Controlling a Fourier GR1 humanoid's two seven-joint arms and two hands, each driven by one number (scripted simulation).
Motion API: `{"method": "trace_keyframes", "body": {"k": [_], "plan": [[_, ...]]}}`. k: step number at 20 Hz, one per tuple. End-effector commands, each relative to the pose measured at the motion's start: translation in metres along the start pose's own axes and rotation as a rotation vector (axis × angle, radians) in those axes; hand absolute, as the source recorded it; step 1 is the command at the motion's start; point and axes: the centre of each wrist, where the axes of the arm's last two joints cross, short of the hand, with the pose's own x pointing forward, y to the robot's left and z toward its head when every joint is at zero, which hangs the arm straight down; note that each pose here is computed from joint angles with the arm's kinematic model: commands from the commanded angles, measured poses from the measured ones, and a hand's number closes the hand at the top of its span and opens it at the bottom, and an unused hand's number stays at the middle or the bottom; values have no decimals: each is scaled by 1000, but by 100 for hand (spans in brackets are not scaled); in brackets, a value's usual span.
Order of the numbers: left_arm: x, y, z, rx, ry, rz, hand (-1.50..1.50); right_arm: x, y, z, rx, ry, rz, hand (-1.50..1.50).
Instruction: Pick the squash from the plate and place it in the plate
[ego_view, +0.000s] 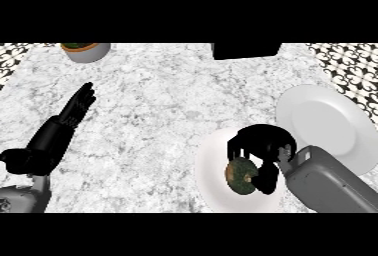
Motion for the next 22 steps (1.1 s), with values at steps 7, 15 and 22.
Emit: {"method": "trace_keyframes", "body": {"k": [7, 15, 22], "plan": [[-11, 16, 16, 84, 43, 2, 0, 42, 23, 121, -576, -286, 253, 150], [-14, 20, 29, 114, 17, -7, 0, 32, 65, 187, -798, -290, 184, 150], [-3, 26, 31, 80, -11, -12, 0, -6, 63, 196, -981, -193, 143, 150]]}}
